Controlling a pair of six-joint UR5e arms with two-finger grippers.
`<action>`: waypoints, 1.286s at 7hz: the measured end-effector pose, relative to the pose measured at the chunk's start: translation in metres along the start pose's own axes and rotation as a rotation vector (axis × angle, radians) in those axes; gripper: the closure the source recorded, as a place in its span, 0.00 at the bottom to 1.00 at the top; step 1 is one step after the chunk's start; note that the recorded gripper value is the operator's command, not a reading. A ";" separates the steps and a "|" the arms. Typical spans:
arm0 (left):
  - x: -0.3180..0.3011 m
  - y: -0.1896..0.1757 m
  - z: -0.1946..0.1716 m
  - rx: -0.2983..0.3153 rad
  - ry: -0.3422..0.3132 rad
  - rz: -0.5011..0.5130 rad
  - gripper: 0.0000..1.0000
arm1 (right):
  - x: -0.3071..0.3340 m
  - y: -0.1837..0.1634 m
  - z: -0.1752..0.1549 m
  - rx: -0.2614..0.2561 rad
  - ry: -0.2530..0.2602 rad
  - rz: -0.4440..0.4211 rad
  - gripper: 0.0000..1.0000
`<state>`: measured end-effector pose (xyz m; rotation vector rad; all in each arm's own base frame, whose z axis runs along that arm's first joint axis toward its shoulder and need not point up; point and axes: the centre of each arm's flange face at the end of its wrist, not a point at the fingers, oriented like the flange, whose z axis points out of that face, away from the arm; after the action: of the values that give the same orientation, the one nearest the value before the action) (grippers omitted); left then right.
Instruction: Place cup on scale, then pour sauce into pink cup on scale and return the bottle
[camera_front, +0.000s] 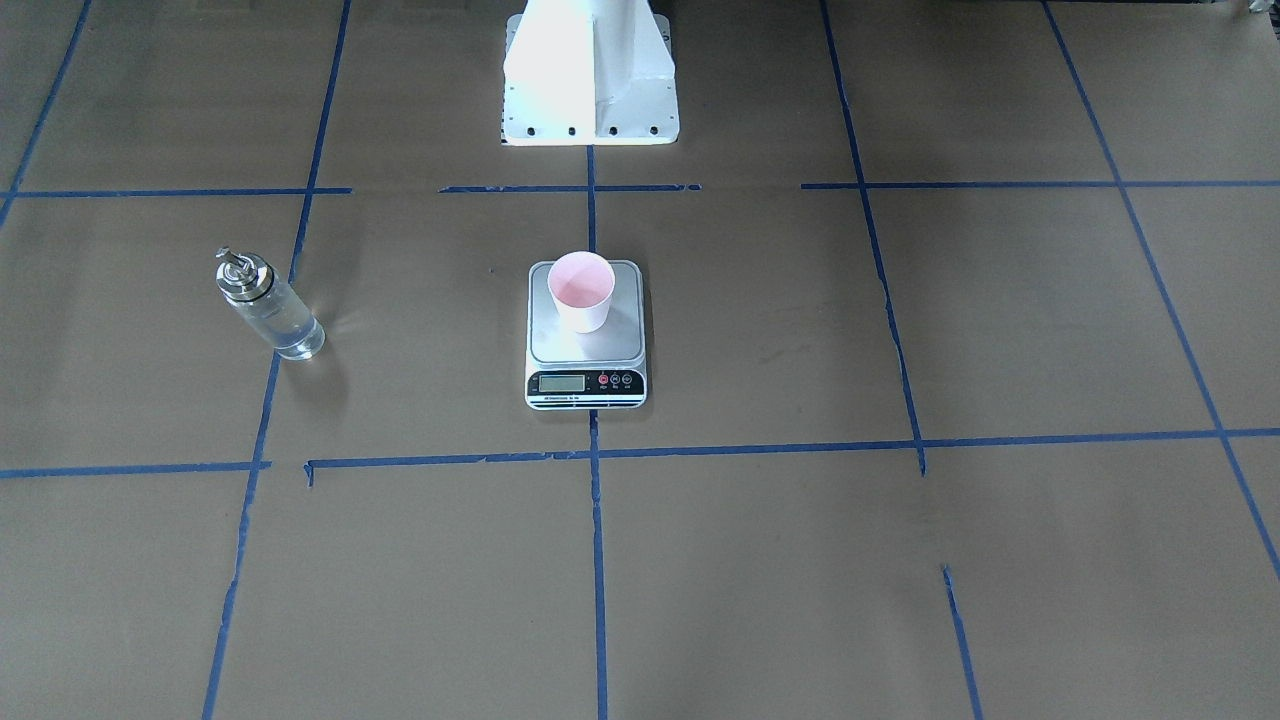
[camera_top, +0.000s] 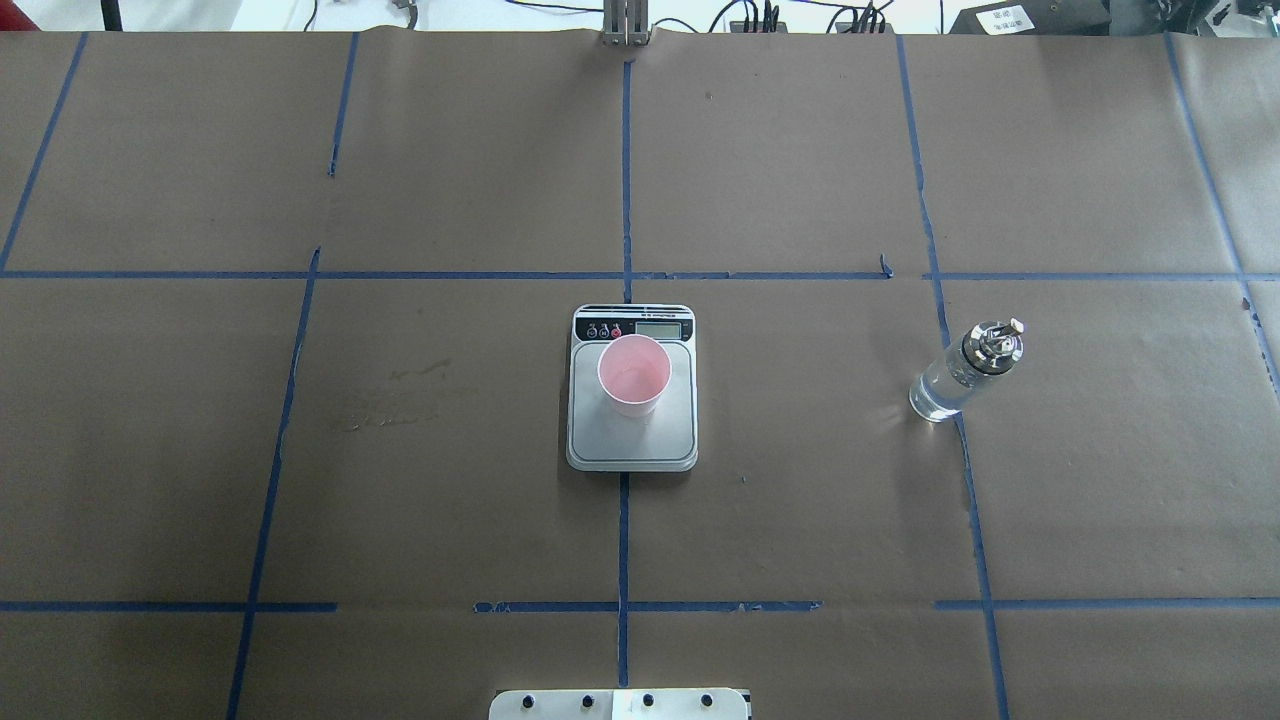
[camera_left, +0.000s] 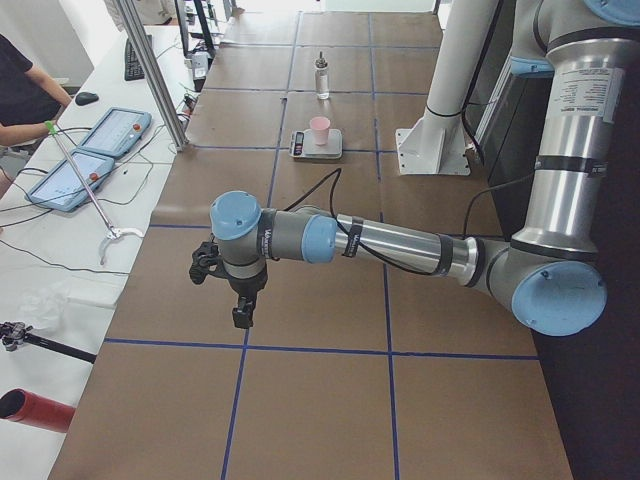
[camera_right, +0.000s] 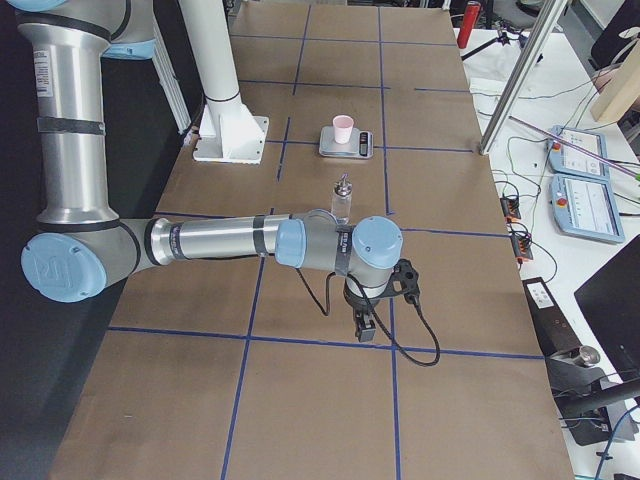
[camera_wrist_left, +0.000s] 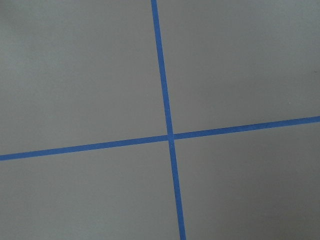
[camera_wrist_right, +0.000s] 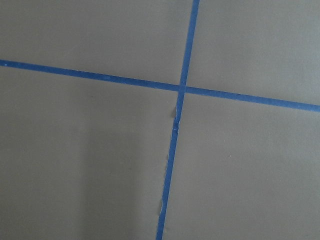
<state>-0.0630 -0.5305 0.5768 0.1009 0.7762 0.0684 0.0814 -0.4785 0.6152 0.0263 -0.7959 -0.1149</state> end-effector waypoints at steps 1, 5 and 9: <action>0.000 0.002 0.003 -0.012 0.027 -0.078 0.00 | 0.000 0.000 0.000 -0.001 0.000 0.022 0.00; -0.015 0.017 0.019 -0.047 0.025 -0.205 0.00 | 0.001 0.000 0.001 -0.001 -0.007 0.034 0.00; -0.025 0.013 0.021 -0.029 -0.042 -0.077 0.00 | 0.001 0.000 0.002 0.000 -0.008 0.033 0.00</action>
<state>-0.0661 -0.5218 0.6105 0.0452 0.7364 0.0047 0.0808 -0.4781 0.6172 0.0130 -0.8038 -0.0838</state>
